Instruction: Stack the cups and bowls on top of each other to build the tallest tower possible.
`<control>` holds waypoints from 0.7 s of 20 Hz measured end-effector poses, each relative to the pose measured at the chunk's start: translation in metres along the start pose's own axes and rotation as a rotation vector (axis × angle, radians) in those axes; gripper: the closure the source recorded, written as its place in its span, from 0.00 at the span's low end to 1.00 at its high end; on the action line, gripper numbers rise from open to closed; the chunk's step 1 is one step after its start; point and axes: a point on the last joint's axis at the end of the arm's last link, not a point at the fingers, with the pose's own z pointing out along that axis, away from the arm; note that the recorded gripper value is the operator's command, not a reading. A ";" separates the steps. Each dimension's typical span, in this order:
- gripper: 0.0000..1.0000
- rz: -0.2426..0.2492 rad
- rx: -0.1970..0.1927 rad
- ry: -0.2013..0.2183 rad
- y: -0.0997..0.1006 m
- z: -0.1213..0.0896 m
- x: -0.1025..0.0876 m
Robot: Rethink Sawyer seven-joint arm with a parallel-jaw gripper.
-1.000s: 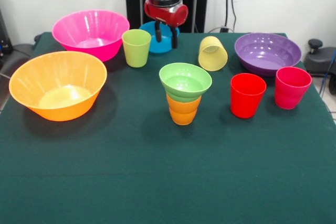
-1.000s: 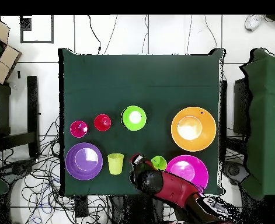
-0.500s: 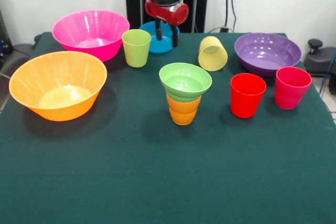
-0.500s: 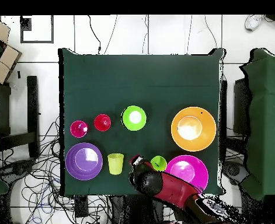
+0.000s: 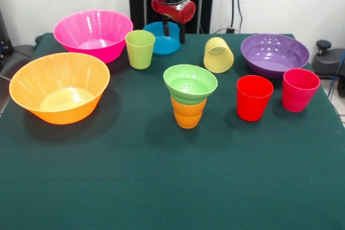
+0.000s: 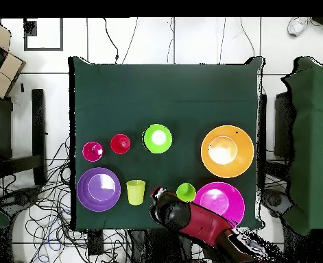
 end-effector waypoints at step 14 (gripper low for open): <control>0.00 0.006 0.044 0.004 -0.013 0.000 0.010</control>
